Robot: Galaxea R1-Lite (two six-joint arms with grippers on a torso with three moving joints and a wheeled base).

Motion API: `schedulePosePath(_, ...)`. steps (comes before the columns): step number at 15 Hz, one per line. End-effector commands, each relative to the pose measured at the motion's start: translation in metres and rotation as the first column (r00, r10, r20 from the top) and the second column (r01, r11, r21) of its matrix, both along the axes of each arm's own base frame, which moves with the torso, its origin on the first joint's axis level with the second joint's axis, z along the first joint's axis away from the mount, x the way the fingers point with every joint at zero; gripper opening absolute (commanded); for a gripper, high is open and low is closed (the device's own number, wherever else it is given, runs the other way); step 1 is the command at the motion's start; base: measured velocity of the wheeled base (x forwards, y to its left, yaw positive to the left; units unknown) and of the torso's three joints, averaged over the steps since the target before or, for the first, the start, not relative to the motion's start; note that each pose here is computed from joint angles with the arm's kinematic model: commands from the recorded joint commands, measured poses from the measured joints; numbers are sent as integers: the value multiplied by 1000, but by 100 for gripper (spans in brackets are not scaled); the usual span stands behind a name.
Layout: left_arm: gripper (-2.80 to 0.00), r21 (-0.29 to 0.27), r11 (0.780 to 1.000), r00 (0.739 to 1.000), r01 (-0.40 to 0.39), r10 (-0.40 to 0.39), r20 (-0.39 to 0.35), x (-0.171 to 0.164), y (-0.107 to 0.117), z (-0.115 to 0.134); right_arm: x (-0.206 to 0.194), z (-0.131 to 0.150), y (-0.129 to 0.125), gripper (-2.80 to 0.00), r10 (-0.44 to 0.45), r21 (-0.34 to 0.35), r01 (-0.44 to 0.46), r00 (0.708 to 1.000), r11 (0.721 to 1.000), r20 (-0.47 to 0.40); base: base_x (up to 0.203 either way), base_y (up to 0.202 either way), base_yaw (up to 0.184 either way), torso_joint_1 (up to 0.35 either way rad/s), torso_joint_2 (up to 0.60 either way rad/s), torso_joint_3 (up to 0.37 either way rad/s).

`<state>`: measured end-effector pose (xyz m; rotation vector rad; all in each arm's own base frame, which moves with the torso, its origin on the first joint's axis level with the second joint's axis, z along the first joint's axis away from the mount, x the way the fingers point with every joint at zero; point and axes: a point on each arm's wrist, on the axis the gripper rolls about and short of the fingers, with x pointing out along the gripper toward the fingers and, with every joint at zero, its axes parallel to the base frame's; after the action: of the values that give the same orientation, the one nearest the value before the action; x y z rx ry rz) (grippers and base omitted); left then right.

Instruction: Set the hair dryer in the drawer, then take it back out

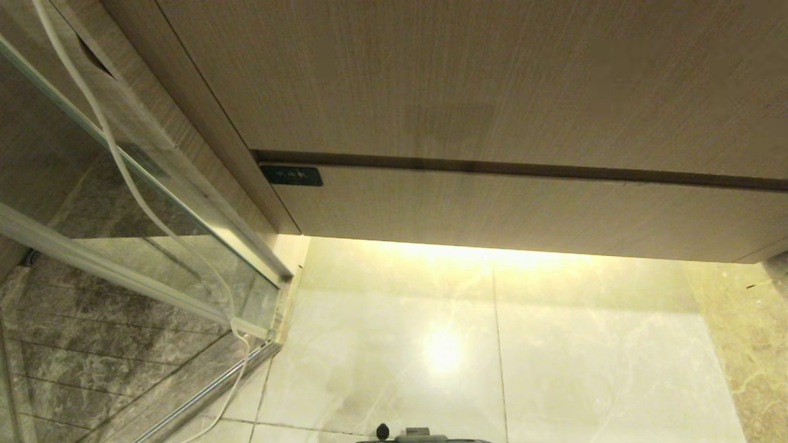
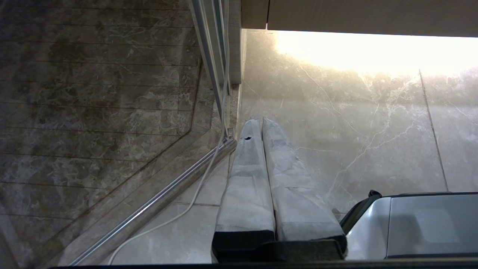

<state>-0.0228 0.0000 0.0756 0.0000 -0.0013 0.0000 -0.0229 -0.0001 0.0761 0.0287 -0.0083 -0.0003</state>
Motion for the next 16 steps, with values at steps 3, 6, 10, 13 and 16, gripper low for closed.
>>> schedulePosePath(3,-280,0,1000,1000,0,0,-1,0,0,0,0,0,0,-280,0,-1,0,1000,1000,1,0,0,0,0,0,0)
schedulePosePath(6,-280,0,1000,1000,0,0,0,0,0,0,0,0,0,-280,0,-6,0,1000,1000,1,0,0,0,0,0,0)
schedulePosePath(10,-280,0,1000,1000,0,0,-1,0,0,0,0,0,0,-280,1,-5,-1,1000,1000,-1,0,0,0,0,0,0)
schedulePosePath(13,-280,0,1000,1000,0,0,-1,0,0,0,0,0,0,-280,0,-3,0,1000,1000,1,0,0,0,0,0,0)
schedulePosePath(16,-280,0,1000,1000,0,0,0,0,0,0,0,0,0,-280,0,-1,0,1000,1000,1,0,0,0,0,0,0)
